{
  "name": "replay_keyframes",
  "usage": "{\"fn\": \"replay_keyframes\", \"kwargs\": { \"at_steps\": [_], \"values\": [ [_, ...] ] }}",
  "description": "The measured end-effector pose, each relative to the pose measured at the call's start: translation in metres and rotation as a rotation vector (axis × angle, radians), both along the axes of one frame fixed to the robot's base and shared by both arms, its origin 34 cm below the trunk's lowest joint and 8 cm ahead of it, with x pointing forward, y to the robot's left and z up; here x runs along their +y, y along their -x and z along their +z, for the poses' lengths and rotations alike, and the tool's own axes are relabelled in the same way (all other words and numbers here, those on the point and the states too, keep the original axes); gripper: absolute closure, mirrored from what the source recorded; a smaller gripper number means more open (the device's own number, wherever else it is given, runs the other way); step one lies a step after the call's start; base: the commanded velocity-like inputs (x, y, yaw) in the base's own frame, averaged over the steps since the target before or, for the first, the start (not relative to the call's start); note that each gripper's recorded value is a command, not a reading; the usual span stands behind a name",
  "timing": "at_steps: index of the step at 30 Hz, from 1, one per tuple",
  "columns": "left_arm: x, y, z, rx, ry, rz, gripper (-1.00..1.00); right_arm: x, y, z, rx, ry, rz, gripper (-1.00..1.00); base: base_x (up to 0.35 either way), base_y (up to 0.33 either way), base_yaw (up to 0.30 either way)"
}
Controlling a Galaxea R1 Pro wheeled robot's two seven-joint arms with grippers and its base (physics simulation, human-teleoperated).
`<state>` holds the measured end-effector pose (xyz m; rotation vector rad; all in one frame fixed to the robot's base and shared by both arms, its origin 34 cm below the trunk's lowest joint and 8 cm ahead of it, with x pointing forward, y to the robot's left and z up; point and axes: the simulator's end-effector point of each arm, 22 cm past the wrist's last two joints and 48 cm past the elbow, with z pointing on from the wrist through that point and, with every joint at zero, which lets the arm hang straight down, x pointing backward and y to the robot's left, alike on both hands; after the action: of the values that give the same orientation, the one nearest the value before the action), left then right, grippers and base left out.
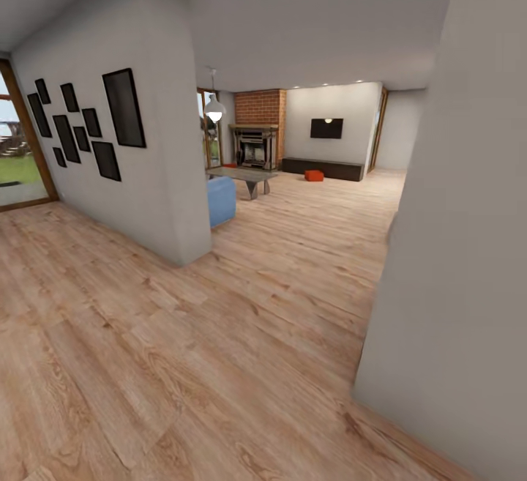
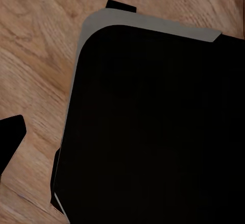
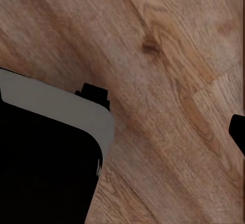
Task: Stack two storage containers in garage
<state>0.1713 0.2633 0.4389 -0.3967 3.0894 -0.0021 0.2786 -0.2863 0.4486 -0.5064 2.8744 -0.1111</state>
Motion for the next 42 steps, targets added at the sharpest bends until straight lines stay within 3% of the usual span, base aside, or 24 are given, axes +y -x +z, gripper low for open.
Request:
{"fn": "replay_keyframes", "kwargs": {
  "at_steps": [42],
  "values": [
    [0.0003, 0.0003, 0.0, 0.002, 0.001, -0.001, -1.0, 0.0004, 0.0002, -0.0001, 0.001, -0.001, 0.003, -1.0, 0.324, 0.125, 0.0]
  ]
}}
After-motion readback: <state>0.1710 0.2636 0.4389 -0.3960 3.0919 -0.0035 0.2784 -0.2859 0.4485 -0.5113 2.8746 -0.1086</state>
